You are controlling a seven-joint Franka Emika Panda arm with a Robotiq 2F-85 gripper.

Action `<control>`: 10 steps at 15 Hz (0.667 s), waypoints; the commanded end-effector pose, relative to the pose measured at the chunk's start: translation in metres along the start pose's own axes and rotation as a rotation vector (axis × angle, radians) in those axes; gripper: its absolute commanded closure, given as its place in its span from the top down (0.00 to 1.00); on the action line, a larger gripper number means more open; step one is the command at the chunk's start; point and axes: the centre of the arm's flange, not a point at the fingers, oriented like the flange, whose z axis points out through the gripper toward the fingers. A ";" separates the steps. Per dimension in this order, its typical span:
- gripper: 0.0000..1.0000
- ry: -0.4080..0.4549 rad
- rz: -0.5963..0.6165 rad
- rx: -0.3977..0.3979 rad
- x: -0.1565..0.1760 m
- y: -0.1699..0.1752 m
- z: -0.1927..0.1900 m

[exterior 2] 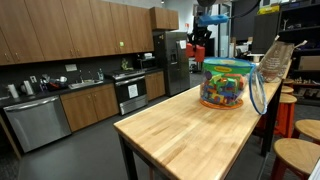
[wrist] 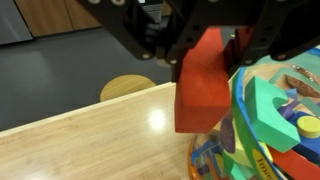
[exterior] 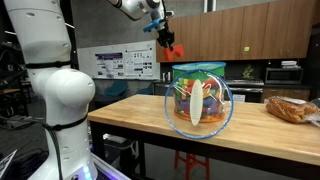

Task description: Put the blocks on the table in the clear bag.

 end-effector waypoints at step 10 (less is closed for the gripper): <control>0.15 -0.089 0.202 -0.135 0.027 0.113 0.006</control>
